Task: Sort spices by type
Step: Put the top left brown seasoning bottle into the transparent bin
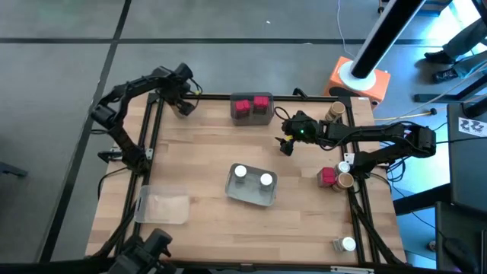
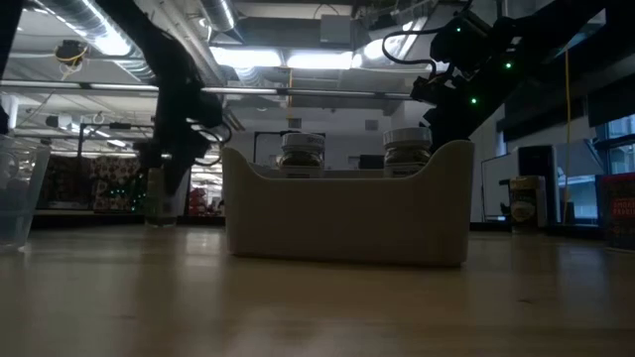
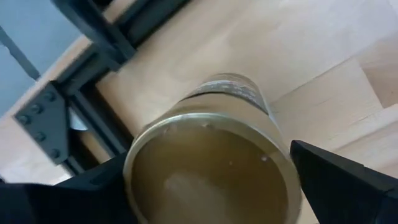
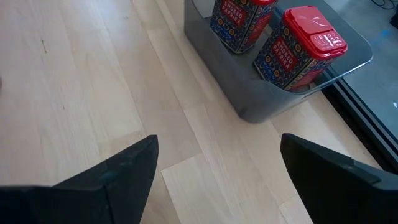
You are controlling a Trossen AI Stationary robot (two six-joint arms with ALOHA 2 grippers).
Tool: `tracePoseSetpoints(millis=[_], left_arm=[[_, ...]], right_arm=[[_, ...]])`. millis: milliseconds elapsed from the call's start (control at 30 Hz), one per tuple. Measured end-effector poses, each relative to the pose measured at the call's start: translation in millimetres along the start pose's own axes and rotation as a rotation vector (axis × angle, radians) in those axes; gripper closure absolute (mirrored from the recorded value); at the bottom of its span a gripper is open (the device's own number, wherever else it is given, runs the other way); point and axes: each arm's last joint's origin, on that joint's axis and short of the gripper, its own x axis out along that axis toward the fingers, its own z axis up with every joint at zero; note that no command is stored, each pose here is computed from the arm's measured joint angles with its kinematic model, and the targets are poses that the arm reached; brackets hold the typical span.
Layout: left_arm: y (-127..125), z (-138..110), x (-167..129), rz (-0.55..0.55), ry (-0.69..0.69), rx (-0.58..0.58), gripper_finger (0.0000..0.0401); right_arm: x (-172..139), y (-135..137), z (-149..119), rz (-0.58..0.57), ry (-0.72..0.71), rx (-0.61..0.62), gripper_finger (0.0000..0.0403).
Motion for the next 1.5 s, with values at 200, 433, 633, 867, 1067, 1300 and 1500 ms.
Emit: tracePoseSetpoints(millis=[200, 433, 633, 867, 1067, 1300, 1500], left_arm=[[-2, 2, 2, -0.006, -0.008, 0.002, 0.0102], [-9, 2, 0, -0.008, -0.011, 0.031, 0.0139], [-33, 3, -12, -0.018, -0.032, 0.120, 0.0139], [-72, -8, -53, -0.029, -0.148, 0.209, 0.0139], [-112, -39, -94, -0.068, -0.193, 0.295, 0.0137], [-155, -88, -132, -0.136, -0.269, 0.374, 0.0138], [-180, -134, -158, -0.204, -0.286, 0.394, 0.0137]], right_arm=[[0, 0, 0, 0.000, 0.000, 0.000, 0.0065], [0, 0, 0, 0.000, 0.000, -0.004, 0.0065], [0, 0, 0, 0.000, 0.000, -0.006, 0.0065], [0, 1, 4, 0.051, -0.042, -0.008, 0.0065], [0, 1, 5, 0.048, -0.058, -0.016, 0.0065], [0, 1, 6, 0.049, -0.060, -0.026, 0.0065], [0, 1, 6, 0.048, -0.067, -0.035, 0.0065]])
